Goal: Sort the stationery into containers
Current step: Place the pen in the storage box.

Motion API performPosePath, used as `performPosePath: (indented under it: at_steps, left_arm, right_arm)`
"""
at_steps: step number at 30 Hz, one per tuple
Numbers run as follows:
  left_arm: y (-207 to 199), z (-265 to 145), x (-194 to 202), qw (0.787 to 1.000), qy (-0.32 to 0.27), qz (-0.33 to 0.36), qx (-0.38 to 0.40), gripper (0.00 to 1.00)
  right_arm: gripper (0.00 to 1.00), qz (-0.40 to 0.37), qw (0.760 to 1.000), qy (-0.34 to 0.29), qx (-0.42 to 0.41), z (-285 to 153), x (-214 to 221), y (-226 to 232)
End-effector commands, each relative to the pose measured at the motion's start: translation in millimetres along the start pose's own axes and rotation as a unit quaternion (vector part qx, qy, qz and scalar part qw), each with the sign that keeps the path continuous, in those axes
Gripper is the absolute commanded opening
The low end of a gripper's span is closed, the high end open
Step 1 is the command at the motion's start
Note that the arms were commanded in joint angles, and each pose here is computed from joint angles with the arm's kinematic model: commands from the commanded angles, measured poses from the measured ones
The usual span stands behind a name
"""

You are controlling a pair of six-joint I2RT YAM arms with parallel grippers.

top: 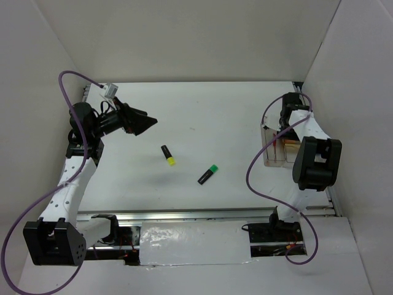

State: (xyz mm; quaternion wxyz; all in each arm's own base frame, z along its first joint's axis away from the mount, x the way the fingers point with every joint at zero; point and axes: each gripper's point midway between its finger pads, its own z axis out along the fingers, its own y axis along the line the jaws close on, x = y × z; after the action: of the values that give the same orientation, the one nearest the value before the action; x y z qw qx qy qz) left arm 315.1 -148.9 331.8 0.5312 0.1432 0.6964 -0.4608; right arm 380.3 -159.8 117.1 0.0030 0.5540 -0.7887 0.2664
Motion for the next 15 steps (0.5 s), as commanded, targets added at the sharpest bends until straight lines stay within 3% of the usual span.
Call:
performPosePath:
  at_steps: [1,5,8,11,12,14,15]
  left_arm:
    - [-6.2,-0.6,-5.5,0.999,-0.008,0.038,0.014,0.99]
    - [-5.0,-1.2,-4.0,0.999,-0.006,0.039,0.01,0.99]
    - [-12.5,7.6,10.2,0.998,0.024,0.05,0.021,0.98]
    - [-16.8,17.0,39.7,0.994,0.079,0.067,0.021,0.91]
    - [-11.8,19.3,49.5,0.993,0.094,0.07,0.006,0.9]
    - [-12.0,27.5,72.0,0.989,0.131,0.062,0.004,0.88]
    - [-9.4,31.5,82.0,0.987,0.147,0.061,-0.003,0.86]
  right_arm:
    - [0.59,0.005,1.0,0.004,0.025,-1.4,-2.2,-11.7]
    - [0.58,0.011,1.0,0.0,0.028,-5.2,-1.4,-13.7]
    - [0.54,0.048,0.997,-0.046,0.024,-30.2,-12.1,-20.4]
    - [0.52,0.12,0.98,-0.156,0.032,-88.2,-35.4,-35.3]
    - [0.52,0.161,0.962,-0.219,0.039,-116.2,-52.3,-45.9]
    - [0.52,0.199,0.939,-0.279,0.017,-147.3,-66.0,-39.9]
    - [0.52,0.251,0.916,-0.313,0.014,-171.3,-69.7,-39.0]
